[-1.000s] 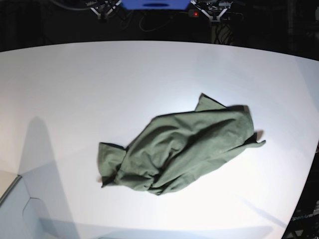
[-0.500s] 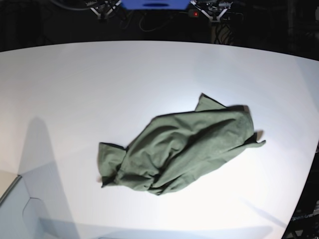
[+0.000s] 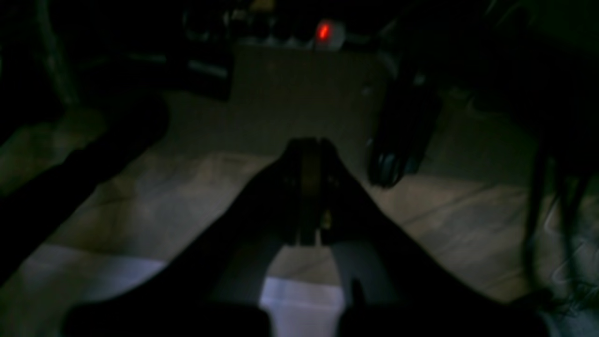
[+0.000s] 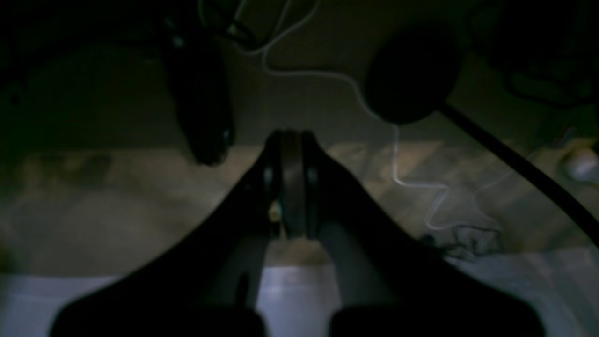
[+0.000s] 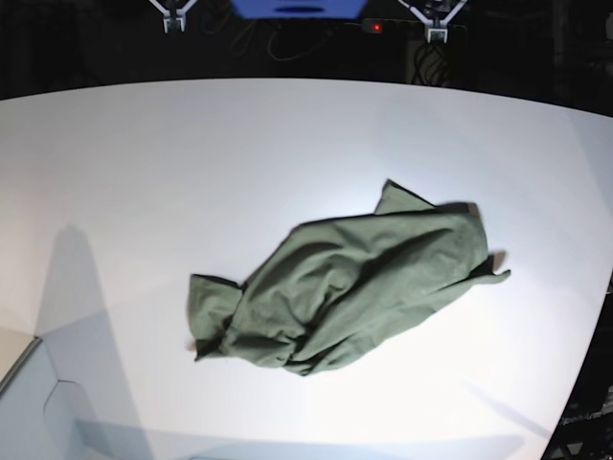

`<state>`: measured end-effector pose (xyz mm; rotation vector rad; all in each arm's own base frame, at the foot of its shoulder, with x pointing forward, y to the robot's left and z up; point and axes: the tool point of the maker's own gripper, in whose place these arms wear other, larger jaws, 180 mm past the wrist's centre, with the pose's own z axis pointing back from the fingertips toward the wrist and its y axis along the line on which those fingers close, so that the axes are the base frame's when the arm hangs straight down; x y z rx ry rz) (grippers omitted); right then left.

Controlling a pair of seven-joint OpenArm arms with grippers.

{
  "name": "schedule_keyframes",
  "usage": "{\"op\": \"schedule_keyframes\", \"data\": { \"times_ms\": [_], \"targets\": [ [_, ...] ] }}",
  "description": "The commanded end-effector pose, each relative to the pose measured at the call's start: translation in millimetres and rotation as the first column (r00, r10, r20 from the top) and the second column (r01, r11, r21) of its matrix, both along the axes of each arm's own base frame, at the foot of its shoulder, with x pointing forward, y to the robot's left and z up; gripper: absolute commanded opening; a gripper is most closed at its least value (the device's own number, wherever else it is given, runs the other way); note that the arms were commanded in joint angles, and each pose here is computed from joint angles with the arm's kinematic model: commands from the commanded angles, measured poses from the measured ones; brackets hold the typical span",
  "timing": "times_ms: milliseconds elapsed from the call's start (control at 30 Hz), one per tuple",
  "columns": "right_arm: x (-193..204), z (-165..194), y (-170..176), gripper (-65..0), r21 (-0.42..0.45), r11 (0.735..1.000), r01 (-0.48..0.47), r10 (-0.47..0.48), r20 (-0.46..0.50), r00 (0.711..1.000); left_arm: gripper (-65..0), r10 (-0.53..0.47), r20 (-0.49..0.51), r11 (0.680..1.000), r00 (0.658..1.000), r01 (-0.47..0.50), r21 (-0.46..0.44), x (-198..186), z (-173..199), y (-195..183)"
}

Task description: Layout the t-shirt on the table in an organized manner, then fold the t-shirt properly

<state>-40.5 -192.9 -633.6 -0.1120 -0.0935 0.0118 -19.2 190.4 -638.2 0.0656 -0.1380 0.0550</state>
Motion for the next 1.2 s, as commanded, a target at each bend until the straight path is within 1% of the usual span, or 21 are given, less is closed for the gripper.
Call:
{"op": "schedule_keyframes", "data": {
  "times_ms": [0, 100, 200, 300, 333, 400, 433, 500, 600, 667, 767, 867, 933, 967, 1033, 1100, 1133, 1167],
  "targets": [
    [3.2, 6.7, -7.5, -65.0, -0.009, 1.0, -0.01, 0.01, 0.037, 0.999, -64.8, -0.004, 0.007, 1.0, 1.0, 0.004, 0.008, -8.8, 5.1, 5.0],
    [5.5, 27.8, -20.1, -65.0, -0.032, 0.999, -0.042, 0.045, 0.101, 0.994, -64.8, -0.032, 0.062, 0.999, 0.998, 0.031, 0.019, -7.2, 21.5, 14.8],
    [18.1, 56.2, -16.6, -65.0, -0.034, 0.997, -0.074, 0.079, 0.194, 0.978, -64.8, -0.065, 0.127, 0.998, 0.99, 0.062, 0.031, -0.2, 42.3, 22.5],
    [41.0, 91.4, -9.7, -65.0, -0.036, 0.994, -0.101, 0.107, 0.302, 0.947, -64.8, -0.101, 0.214, 0.995, 0.972, 0.098, 0.024, 15.6, 68.4, 17.4],
    [49.9, 105.7, -13.3, -65.0, -0.049, 0.993, -0.105, 0.115, 0.339, 0.934, -64.8, -0.115, 0.248, 0.993, 0.962, 0.112, 0.022, 22.9, 79.7, 15.8],
    [65.6, 131.0, -17.3, -65.0, -0.068, 0.993, -0.096, 0.115, 0.406, 0.907, -64.8, -0.115, 0.311, 0.993, 0.943, 0.113, 0.025, 35.9, 100.7, 15.1],
    [75.5, 145.5, -20.1, -65.0, -0.081, 0.992, -0.093, 0.119, 0.443, 0.888, -64.8, -0.102, 0.356, 0.995, 0.929, 0.097, 0.032, 46.3, 115.4, 16.9],
    [92.7, 170.3, -21.6, -65.0, -0.098, 0.991, -0.093, 0.13, 0.505, 0.853, -64.8, -0.088, 0.414, 0.996, 0.906, 0.08, 0.038, 58.5, 137.0, 18.6],
    [116.9, 208.1, -20.7, -65.0, -0.121, 0.988, -0.098, 0.15, 0.59, 0.793, -64.8, -0.068, 0.509, 0.998, 0.858, 0.05, 0.049, 81.1, 172.0, 19.9],
    [135.3, 235.7, -15.7, -65.0, -0.13, 0.986, -0.105, 0.165, 0.652, 0.74, -64.8, -0.07, 0.557, 0.997, 0.828, 0.048, 0.054, 91.7, 194.3, 18.8],
    [160.8, 272.4, -5.8, -65.0, -0.137, 0.984, -0.117, 0.18, 0.731, 0.658, -64.8, -0.081, 0.635, 0.997, 0.768, 0.064, 0.05, 115.3, 226.0, 9.9],
    [182.4, 295.4, 2.2, -65.0, -0.139, 0.983, -0.123, 0.185, 0.789, 0.586, -64.8, -0.089, 0.696, 0.996, 0.713, 0.072, 0.054, 133.9, 253.4, 4.3],
    [197.1, 300.6, 7.9, -65.0, -0.125, 0.986, -0.112, 0.167, 0.816, 0.554, -64.8, -0.088, 0.728, 0.996, 0.68, 0.069, 0.057, 143.6, 268.3, 3.7],
    [205.0, 303.4, 8.8, -65.0, -0.122, 0.987, -0.105, 0.16, 0.828, 0.537, -64.9, -0.069, 0.741, 0.998, 0.667, 0.057, 0.041, 147.2, 273.7, 1.3],
    [216.4, 308.2, 11.4, -65.0, -0.117, 0.988, -0.1, 0.152, 0.847, 0.51, -64.7, -0.024, 0.778, 0.999, 0.628, 0.032, 0.004, 161.4, 285.4, 0.2],
    [228.7, 313.3, 17.9, -65.0, -0.107, 0.988, -0.108, 0.146, 0.864, 0.482, -64.6, 0.026, 0.803, 0.999, 0.596, 0.012, -0.041, 176.6, 289.6, -0.3],
    [233.6, 314.0, 22.5, -65.0, -0.098, 0.989, -0.115, 0.142, 0.867, 0.477, -64.6, 0.05, 0.812, 0.998, 0.581, 0.003, -0.064, 184.5, 290.5, -0.6],
    [238.5, 313.1, 27.3, -64.9, -0.088, 0.989, -0.123, 0.137, 0.866, 0.482, -64.5, 0.08, 0.82, 0.996, 0.567, -0.008, -0.091, 192.5, 290.8, -0.6]
  ]
}}
